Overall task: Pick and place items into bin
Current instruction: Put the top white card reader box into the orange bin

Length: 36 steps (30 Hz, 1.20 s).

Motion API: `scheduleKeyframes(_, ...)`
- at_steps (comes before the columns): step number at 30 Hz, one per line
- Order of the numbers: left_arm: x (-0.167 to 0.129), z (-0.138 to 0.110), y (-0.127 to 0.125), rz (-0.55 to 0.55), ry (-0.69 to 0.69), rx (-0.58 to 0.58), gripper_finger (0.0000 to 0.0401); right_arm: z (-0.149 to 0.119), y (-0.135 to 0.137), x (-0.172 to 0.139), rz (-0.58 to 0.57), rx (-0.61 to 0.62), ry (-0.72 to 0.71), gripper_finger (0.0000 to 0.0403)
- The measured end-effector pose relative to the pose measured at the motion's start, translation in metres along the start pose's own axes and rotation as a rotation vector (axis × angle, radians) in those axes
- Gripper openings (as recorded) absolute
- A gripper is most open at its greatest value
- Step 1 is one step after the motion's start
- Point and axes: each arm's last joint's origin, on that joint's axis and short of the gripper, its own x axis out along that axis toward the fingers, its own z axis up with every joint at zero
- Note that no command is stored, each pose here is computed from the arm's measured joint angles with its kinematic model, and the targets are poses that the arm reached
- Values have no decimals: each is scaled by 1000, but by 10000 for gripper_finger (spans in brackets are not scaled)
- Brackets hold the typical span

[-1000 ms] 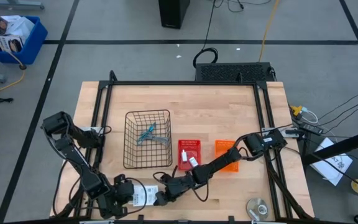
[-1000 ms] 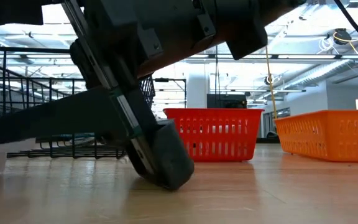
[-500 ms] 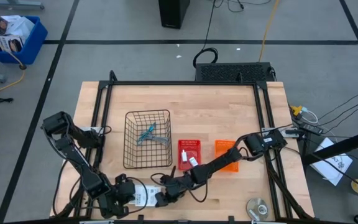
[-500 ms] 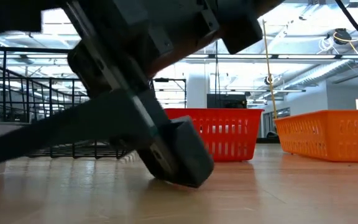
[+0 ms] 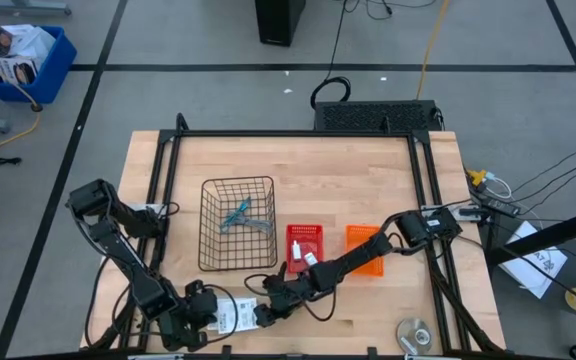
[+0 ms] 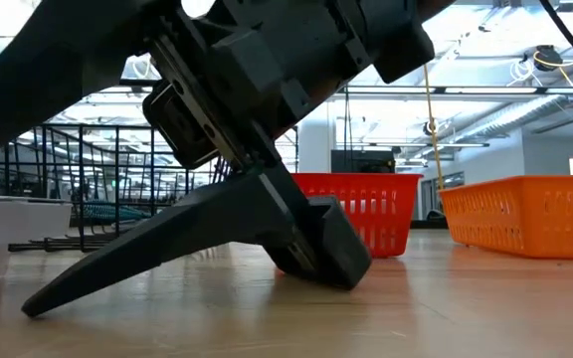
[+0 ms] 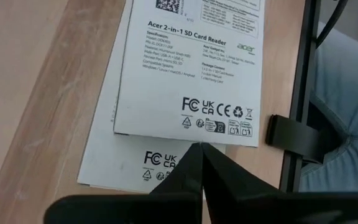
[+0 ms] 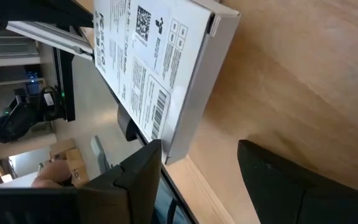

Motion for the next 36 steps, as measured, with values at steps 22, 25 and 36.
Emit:
scheduleKeyframes(22, 0, 1, -2, -15, -13, 3, 4, 5, 10, 2, 117, -47, -116, 205)
scheduleKeyframes(25, 0, 1, -2, -16, -16, 2, 12, 6, 11, 1, 137, -56, -124, 205)
scheduleKeyframes(36, 1, 5, 0, -8, -29, 7, 5, 6, 14, 1, 162, -98, -130, 138)
